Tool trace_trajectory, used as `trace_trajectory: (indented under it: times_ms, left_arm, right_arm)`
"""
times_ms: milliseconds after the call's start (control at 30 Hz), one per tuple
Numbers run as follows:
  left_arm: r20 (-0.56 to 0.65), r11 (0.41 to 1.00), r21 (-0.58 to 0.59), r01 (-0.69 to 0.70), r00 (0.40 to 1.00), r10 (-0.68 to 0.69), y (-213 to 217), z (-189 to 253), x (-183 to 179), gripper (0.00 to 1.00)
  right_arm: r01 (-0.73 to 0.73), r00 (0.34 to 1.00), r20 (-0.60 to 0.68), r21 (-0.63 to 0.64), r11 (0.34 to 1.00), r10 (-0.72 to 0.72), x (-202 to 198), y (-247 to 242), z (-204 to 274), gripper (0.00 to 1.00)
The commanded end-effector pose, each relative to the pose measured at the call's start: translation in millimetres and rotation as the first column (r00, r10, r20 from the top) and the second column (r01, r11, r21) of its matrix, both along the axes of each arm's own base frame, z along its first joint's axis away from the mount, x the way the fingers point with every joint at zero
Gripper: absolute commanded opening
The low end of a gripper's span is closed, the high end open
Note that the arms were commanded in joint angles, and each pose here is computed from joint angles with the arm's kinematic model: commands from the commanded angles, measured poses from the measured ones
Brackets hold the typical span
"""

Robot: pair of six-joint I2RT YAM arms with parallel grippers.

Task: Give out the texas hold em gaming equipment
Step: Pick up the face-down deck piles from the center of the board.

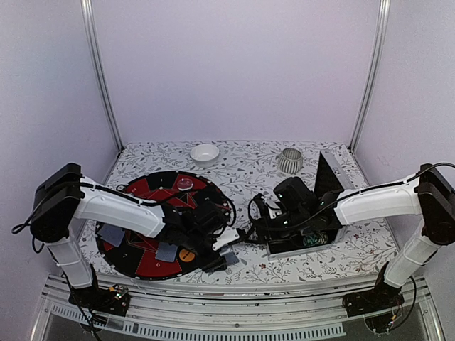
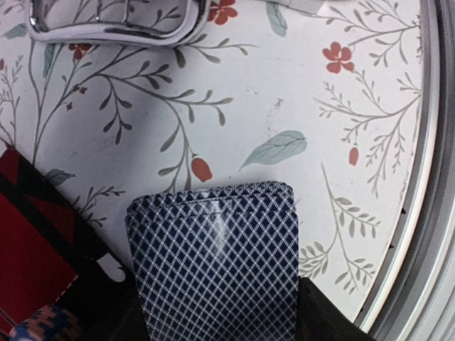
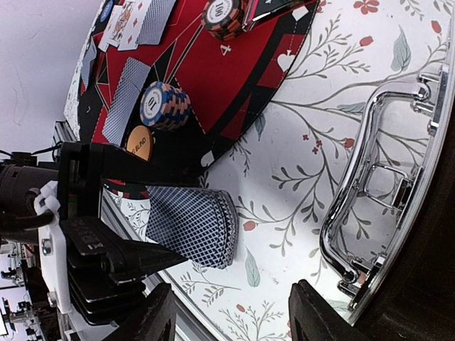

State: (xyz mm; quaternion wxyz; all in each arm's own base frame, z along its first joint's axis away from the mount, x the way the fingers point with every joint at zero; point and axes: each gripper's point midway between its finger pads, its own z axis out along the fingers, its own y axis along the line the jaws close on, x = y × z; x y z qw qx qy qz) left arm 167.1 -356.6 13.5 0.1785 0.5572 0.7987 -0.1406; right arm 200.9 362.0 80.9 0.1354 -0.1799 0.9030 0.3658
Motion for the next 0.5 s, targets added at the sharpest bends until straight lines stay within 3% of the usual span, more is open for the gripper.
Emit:
trace_trajectory:
  times_ms: [0, 200, 467]
  left_arm:
    - [-0.106, 0.998, 0.033, 0.057, 0.993, -0.053, 12, -17, -33, 0.6]
    - [-0.002, 0.994, -0.096, 0.054, 0.999, -0.054, 0, 20, -23, 0.61]
    - [0.086, 0.984, -0.16, 0.074, 0.994, -0.06, -2, 61, -23, 0.61]
  right_arm:
    - [-0.022, 0.999, 0.049, 0.079, 0.997, 0.018, 2, 7, 29, 0.57]
    - [-0.04, 0.998, 0.044, 0.105, 0.994, 0.036, -1, 9, 34, 0.63]
    - [-0.099, 0.995, 0.035, 0.223, 0.97, 0.094, -9, 22, 53, 0.74]
